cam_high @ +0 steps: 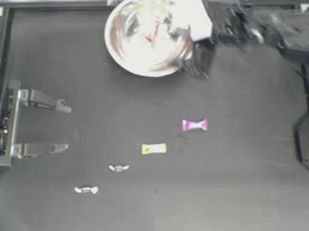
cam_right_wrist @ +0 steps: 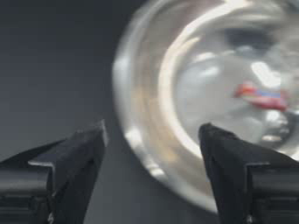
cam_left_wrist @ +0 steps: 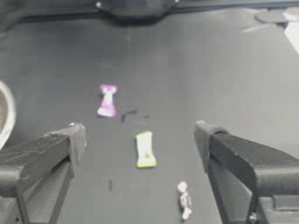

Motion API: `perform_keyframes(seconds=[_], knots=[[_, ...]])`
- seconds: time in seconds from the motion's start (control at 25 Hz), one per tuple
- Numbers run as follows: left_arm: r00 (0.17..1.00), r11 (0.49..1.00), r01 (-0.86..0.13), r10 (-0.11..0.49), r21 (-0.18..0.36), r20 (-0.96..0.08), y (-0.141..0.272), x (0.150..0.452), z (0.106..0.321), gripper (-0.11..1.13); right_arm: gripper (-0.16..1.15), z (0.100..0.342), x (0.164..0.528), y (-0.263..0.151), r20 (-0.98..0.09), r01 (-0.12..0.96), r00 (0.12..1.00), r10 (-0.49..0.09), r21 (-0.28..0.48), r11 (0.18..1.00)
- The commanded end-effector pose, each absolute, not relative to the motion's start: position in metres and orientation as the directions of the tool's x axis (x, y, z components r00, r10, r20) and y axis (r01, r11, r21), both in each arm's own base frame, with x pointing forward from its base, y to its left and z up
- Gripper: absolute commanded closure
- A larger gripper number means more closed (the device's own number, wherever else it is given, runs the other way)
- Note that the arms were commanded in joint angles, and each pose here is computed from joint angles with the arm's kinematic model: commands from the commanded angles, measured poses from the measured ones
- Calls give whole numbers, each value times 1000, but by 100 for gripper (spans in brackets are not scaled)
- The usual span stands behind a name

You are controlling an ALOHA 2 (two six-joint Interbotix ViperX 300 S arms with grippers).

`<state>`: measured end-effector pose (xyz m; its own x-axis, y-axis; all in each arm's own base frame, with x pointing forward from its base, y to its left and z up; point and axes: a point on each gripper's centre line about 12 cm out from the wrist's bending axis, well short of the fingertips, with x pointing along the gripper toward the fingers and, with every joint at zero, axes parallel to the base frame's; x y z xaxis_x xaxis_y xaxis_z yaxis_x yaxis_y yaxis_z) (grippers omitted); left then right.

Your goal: Put candies in bowl

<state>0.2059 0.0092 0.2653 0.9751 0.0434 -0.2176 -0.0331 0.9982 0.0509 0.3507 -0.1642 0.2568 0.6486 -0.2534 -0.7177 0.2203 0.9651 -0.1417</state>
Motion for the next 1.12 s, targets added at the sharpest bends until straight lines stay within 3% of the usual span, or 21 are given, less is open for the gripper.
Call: perform_keyframes(seconds=[0.04, 0.28, 0.68, 0.92, 1.12], knots=[[970, 998, -33, 45, 52, -237, 10, 210, 271, -1, 4, 277, 328, -134, -689, 186, 689, -225, -132, 974], [956, 998, -31, 44, 48, -290, 10, 210, 272, -1, 6, 291, 291, -90, -658, 124, 735, -162, -105, 987], [931, 998, -40, 53, 44, -360, 12, 208, 271, -1, 6, 286, 245, -53, -680, 89, 732, -38, 40, 995], [865, 999, -37, 49, 35, -500, 11, 202, 263, -1, 6, 286, 232, -46, -676, 112, 735, -43, 58, 992], [787, 998, -57, 30, -25, -616, 7, 201, 258, -1, 6, 284, 227, -42, -670, 112, 741, -46, 56, 992]])
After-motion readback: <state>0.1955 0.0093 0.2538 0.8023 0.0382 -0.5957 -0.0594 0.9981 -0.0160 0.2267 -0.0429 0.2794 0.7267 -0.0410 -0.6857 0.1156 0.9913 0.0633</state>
